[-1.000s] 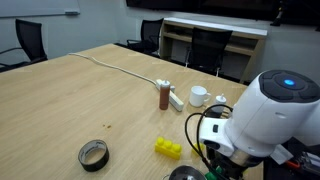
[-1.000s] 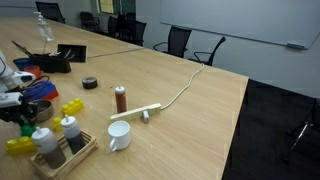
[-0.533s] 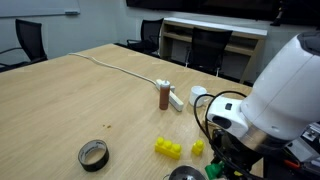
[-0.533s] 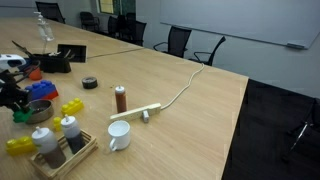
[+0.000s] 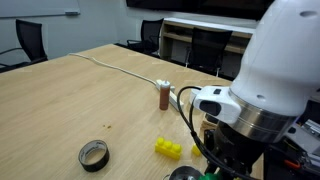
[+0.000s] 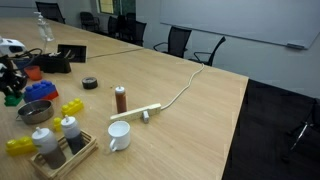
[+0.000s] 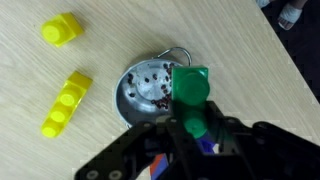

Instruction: Pick the green block on the table and put it on top of the blue block

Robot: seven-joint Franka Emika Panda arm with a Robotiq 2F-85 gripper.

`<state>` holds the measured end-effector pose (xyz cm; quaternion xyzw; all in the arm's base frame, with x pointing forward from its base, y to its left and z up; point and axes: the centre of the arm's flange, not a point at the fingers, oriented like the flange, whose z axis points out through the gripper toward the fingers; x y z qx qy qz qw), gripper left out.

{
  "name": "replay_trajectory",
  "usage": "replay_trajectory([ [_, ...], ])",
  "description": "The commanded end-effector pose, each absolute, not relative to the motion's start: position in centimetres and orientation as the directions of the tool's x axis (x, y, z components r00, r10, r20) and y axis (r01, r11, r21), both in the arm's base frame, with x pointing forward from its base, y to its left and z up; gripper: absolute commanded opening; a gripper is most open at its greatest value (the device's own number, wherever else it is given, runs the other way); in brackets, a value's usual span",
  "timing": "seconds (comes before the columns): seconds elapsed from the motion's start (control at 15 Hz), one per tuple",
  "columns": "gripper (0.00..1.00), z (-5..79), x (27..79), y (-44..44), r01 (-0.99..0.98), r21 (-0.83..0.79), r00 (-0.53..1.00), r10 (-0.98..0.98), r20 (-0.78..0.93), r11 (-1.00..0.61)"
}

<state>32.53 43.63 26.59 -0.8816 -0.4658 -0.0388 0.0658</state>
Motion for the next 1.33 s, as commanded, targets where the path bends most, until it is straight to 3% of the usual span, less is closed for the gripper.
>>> replay_trajectory([
  [0.0,0.07,28.6,35.9,44.3,0.822,-0.131,0.567,0.818,0.094,-0.554],
  [0.53,0.07,28.3,42.9,46.3,0.781,-0.139,0.62,0.783,0.053,-0.609],
  [1.0,0.07,28.0,45.0,49.4,0.757,-0.13,0.646,0.763,0.002,-0.64],
  [1.07,0.3,27.9,44.1,48.2,0.761,-0.134,0.644,0.764,0.043,-0.634],
  [1.27,0.3,27.7,44.3,48.7,0.76,-0.14,0.644,0.765,0.025,-0.635],
])
